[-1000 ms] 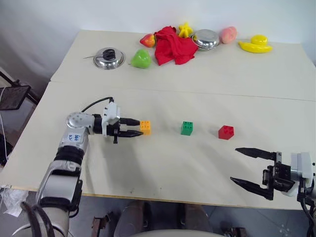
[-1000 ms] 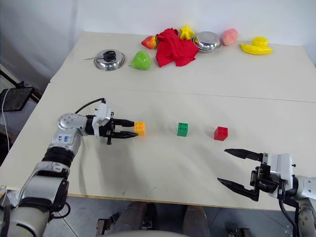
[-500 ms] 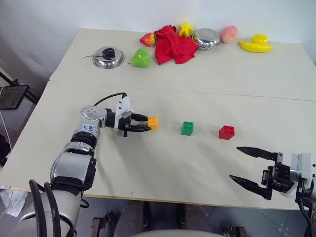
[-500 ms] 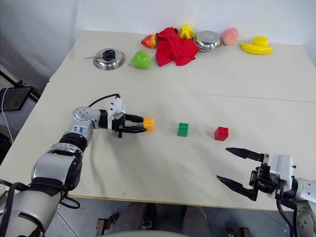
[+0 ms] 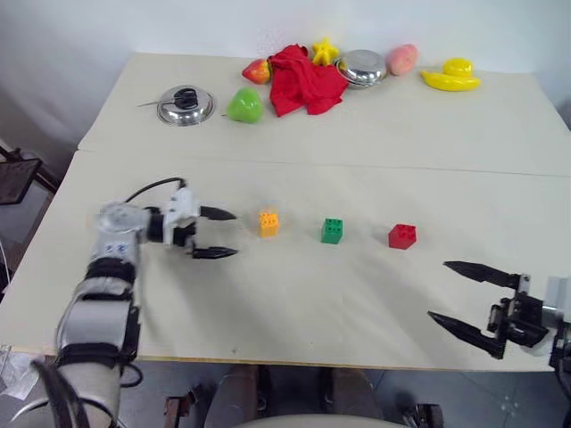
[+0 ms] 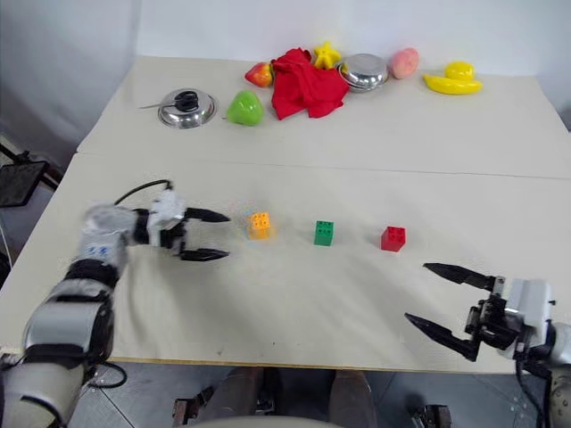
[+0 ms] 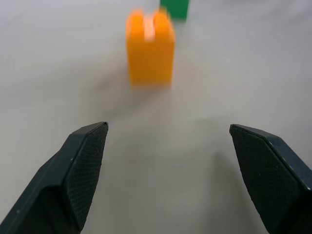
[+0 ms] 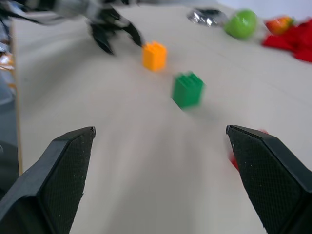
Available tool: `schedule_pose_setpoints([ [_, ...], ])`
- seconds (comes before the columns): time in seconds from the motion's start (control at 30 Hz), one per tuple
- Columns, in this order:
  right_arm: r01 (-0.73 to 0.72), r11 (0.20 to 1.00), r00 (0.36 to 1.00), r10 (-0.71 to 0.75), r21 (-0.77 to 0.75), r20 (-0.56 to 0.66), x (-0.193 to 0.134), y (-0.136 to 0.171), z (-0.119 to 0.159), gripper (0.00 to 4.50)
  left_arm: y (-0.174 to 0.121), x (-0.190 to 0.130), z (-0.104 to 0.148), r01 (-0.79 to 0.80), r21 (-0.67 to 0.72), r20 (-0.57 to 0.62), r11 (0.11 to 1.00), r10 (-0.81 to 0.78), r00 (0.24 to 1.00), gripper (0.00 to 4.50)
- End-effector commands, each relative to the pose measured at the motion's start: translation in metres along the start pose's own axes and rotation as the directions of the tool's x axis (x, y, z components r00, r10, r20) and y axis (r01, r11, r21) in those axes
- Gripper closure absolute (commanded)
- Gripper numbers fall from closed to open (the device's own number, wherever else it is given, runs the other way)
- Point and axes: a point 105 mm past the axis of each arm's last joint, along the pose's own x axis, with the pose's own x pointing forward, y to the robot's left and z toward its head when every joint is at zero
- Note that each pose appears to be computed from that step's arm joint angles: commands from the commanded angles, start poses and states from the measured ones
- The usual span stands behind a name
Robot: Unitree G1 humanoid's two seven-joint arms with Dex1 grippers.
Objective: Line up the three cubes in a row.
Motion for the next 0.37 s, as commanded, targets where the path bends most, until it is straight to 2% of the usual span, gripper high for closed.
schedule_pose_setpoints([
  [0.03,0.039,0.997,0.999,-0.041,-0.065,-0.021,-0.022,-0.017,0.006,0.0,-0.023,-0.035,0.014,-0.041,0.032,0.041,0.999,0.04,0.998,0.25],
  [0.27,0.049,0.997,0.995,-0.054,-0.055,-0.078,-0.037,-0.033,-0.007,0.0,-0.036,-0.06,0.029,-0.261,-0.001,0.052,0.965,0.261,0.964,0.25],
  [0.37,0.048,0.997,0.995,-0.053,-0.054,-0.085,-0.038,-0.038,-0.011,0.0,-0.042,-0.066,0.028,-0.312,-0.027,0.045,0.95,0.313,0.949,0.25],
])
